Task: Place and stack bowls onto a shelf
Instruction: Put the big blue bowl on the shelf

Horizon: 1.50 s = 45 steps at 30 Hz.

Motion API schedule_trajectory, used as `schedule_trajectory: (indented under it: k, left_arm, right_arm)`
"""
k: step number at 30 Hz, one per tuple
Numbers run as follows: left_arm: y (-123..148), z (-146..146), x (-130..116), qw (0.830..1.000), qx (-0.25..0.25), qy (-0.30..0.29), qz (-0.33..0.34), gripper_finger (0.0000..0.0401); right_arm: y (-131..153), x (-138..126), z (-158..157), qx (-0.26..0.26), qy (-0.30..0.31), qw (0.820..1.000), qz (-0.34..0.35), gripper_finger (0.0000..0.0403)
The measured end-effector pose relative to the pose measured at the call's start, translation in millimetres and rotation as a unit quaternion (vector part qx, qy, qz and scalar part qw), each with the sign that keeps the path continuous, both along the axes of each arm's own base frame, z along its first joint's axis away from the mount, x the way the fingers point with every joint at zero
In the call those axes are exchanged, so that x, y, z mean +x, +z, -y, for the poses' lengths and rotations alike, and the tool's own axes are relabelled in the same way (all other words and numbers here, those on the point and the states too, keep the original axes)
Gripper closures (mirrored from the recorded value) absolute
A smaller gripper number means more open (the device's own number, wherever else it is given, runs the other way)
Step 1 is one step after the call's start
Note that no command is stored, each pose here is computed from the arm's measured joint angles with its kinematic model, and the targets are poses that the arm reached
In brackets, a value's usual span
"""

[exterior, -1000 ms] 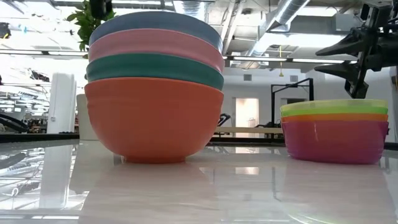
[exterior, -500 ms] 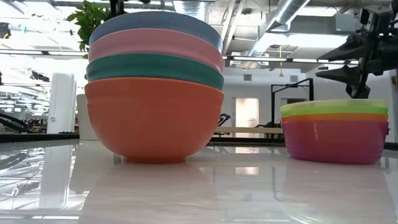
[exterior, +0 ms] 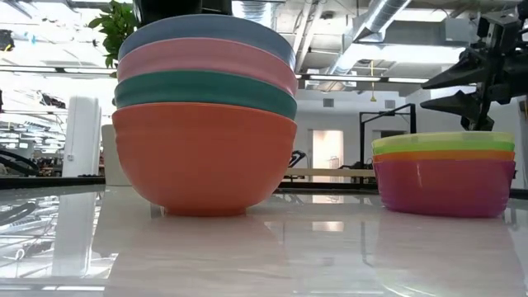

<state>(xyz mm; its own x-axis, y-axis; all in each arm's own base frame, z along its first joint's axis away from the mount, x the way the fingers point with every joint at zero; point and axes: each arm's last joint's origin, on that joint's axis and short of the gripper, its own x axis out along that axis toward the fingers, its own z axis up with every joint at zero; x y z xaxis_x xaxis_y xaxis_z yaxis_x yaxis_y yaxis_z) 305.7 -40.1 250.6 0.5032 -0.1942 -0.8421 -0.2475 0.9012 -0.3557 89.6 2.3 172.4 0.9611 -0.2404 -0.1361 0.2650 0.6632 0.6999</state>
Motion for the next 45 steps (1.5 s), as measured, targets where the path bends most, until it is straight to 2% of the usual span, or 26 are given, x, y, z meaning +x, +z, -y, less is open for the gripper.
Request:
schedule_trajectory:
  k: [8,23,33,36,40,45]
  left_arm:
    - [-0.8,7.0,-0.8,0.999,0.041,0.010,0.004,0.0168]
    - [-5.8,9.2,0.1,0.999,0.047,-0.002,-0.008,0.0295]
    - [-10.2,9.6,2.4,0.999,0.051,-0.008,-0.014,0.0315]
    - [-10.1,10.0,2.5,0.999,0.051,-0.008,-0.013,0.0337]
    - [-10.1,10.2,2.6,0.999,0.051,-0.007,-0.012,0.0387]
    - [-10.1,10.7,2.4,0.999,0.042,-0.003,-0.014,0.0399]
  right_arm:
    - [-0.5,-0.2,0.0,-0.001,0.000,1.000,-0.004,0.0228]
    - [-1.8,-0.5,0.1,-0.003,0.000,1.000,-0.012,0.0228]
    - [-2.0,-0.5,0.0,0.000,0.000,1.000,-0.012,0.0228]
    - [-2.0,-0.5,0.1,0.000,0.000,1.000,-0.012,0.0228]
    - [-2.2,-0.4,0.0,0.000,0.000,1.000,-0.012,0.0228]
    - [-2.2,-0.4,0.0,0.002,0.000,1.000,-0.012,0.0228]
